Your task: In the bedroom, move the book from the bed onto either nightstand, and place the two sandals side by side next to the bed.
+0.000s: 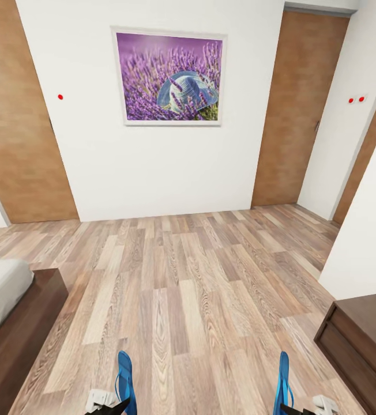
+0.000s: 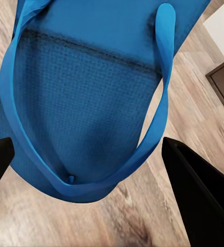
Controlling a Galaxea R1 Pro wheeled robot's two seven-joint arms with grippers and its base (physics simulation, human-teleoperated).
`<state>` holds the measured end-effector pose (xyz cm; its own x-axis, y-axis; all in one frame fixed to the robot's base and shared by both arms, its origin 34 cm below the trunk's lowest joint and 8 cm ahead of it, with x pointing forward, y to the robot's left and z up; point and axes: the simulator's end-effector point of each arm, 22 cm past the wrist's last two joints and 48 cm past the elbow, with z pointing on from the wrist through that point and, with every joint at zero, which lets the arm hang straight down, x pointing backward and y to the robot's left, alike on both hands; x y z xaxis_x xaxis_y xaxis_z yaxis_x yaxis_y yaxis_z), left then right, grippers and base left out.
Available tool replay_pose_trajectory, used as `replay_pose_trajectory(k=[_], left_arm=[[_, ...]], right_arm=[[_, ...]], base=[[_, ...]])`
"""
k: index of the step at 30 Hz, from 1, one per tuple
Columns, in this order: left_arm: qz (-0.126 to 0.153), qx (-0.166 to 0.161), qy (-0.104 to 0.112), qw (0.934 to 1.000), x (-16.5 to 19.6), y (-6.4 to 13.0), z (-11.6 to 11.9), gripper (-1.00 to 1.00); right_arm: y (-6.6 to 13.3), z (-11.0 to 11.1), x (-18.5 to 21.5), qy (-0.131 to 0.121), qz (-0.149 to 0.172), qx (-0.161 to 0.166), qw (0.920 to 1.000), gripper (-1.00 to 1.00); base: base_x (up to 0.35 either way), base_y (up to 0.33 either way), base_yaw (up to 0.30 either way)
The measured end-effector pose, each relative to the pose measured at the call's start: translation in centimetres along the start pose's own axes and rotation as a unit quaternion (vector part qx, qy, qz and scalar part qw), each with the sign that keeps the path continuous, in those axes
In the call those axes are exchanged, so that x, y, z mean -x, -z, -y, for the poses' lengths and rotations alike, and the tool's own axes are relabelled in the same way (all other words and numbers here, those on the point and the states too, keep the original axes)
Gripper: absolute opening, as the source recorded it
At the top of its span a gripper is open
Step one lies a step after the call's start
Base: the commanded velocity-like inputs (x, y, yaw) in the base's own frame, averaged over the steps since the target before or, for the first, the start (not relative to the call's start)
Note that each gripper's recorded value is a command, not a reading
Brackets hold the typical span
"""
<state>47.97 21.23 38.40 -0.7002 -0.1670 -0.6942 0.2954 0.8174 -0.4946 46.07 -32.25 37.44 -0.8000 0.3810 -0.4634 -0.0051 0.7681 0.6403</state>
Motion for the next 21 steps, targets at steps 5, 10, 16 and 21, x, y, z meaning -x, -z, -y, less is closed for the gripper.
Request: replay_pose_trajectory(k=[5, 10, 16, 21], left_arm=[[0.0, 0.0, 0.001, 1.0, 0.4, 0.2, 0.2, -1.0], [0.0, 0.0, 0.001, 1.0, 1.3, 0.6, 0.6, -1.0], [0.0, 0.0, 0.001, 1.0, 2.4, 1.1, 1.2, -1.0], [-0.001, -0.001, 0.0, 1.0, 2.3, 1.1, 1.3, -1.0]], right_arm=[[0.2, -0.3, 0.3, 0.0, 0.0, 0.0, 1.0, -1.0], [0.7, -1.0, 1.0, 0.0, 0.0, 0.0, 1.0, -1.0], [1.4, -1.8, 1.8, 0.0, 0.0, 0.0, 1.0, -1.0], [1.4, -1.8, 1.8, 0.0, 0.0, 0.0, 1.0, -1.0]], base=[[0.0, 0.0, -0.001], [0.0, 0.0, 0.0], [0.0, 0.0, 0.0], [0.0, 0.0, 0.0]])
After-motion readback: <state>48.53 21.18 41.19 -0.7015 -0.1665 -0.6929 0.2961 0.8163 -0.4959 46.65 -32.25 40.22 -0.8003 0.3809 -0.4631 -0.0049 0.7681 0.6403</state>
